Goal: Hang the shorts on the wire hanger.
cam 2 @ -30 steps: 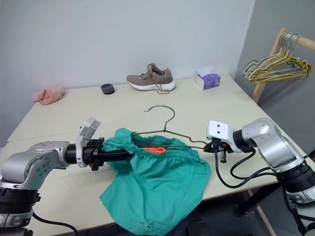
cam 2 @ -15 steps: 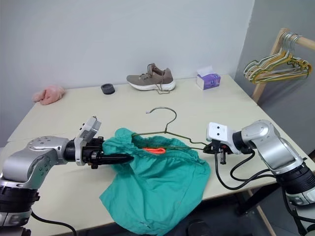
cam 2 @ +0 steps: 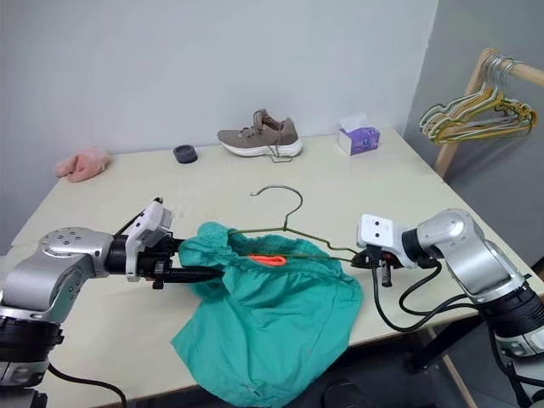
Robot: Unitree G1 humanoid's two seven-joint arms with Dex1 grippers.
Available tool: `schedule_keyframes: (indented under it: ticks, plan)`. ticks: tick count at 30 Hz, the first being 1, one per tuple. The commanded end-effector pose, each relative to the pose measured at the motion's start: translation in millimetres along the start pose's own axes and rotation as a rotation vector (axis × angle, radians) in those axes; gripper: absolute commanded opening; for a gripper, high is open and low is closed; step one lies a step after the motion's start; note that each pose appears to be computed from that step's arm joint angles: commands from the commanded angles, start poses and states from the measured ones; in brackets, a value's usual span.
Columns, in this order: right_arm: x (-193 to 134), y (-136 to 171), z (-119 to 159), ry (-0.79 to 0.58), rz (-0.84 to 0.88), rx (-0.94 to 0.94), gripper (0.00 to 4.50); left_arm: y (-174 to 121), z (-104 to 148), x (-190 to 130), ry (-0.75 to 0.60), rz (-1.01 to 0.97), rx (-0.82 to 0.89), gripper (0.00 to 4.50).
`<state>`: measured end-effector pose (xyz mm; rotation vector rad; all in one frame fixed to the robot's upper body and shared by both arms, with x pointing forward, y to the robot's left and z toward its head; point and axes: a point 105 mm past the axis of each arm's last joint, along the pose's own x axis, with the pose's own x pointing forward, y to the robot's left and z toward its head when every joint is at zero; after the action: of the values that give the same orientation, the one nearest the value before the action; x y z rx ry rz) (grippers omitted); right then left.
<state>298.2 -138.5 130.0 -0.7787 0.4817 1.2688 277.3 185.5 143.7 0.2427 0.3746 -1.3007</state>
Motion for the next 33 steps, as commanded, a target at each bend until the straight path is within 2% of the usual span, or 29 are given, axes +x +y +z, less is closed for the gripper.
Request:
schedule_keyframes:
  ticks: [1,5,9,12,19,28,31,33]
  plan:
    - [-4.4,-2.5,4.2,0.013,-0.016,-0.062,0.0,-3.6,12.6,4.6,-0.023,-0.035,0.041,2.75]
    - [-3.7,-0.4,3.2,0.02,-0.009,-0.071,0.0,-5.1,21.2,5.0,-0.046,-0.065,0.025,2.75]
    - [-3.4,0.1,2.2,0.028,-0.012,-0.08,0.0,-6.9,18.4,5.7,-0.008,-0.092,0.033,2.75]
    - [-3.3,0.4,2.6,0.028,-0.012,-0.082,0.0,-8.3,9.8,7.5,0.037,-0.106,0.035,2.17]
    - [-3.8,1.9,3.6,0.029,-0.008,-0.089,0.0,-7.9,2.0,12.6,0.062,-0.105,0.034,0.05]
    - [-2.6,5.7,6.2,0.023,0.009,-0.129,0.0,-8.6,8.8,21.8,0.044,-0.089,0.028,0.02]
    - [-9.2,4.8,-1.4,0.052,0.002,-0.15,0.77,-5.2,8.3,21.2,0.049,-0.069,0.025,0.0]
    - [-19.1,0.7,-12.3,0.105,-0.022,-0.166,1.49,-3.3,7.9,20.9,0.051,-0.057,0.023,0.0]
